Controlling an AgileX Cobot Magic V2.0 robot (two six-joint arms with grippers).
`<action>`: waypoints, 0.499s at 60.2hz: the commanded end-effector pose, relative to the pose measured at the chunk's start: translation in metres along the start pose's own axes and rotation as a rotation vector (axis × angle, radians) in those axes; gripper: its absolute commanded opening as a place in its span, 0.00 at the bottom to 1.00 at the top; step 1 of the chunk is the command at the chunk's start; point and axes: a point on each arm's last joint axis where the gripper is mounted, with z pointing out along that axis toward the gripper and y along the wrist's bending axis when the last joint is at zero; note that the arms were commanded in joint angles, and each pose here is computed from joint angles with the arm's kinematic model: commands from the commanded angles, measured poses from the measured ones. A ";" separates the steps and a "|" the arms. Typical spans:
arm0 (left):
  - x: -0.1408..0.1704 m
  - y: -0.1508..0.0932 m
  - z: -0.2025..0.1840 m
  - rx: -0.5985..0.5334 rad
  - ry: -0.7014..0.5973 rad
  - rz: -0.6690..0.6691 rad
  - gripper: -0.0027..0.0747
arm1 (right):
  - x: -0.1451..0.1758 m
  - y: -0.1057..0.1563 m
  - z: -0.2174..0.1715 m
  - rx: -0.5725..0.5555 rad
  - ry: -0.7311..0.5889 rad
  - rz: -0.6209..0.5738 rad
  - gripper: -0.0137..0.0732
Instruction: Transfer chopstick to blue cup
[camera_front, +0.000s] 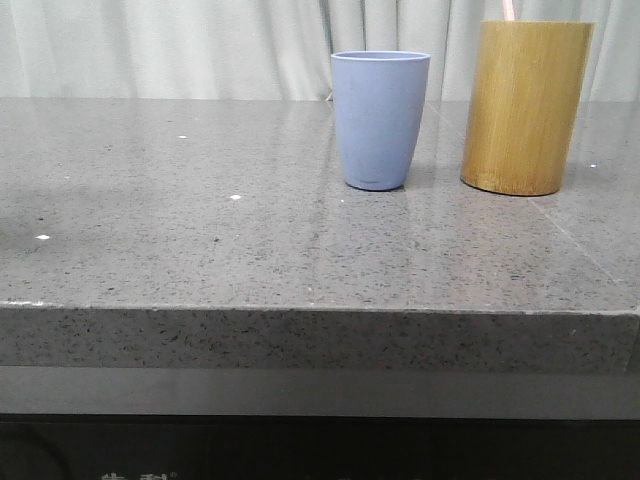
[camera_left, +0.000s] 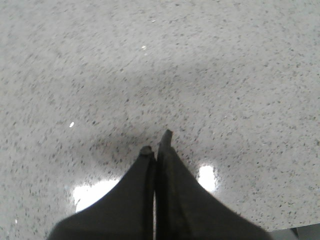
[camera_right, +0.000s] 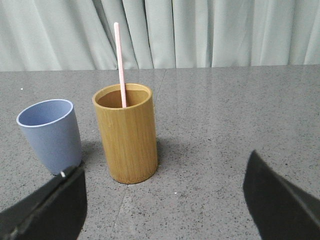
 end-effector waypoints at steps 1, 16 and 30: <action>0.016 0.002 -0.024 0.016 -0.197 -0.041 0.01 | -0.017 0.001 -0.001 0.000 -0.097 0.002 0.90; 0.088 0.004 -0.040 0.039 -0.429 -0.049 0.01 | -0.017 0.001 0.000 0.000 -0.096 0.002 0.90; 0.146 0.007 -0.063 0.055 -0.704 -0.048 0.01 | -0.017 -0.001 0.019 0.017 -0.065 0.007 0.90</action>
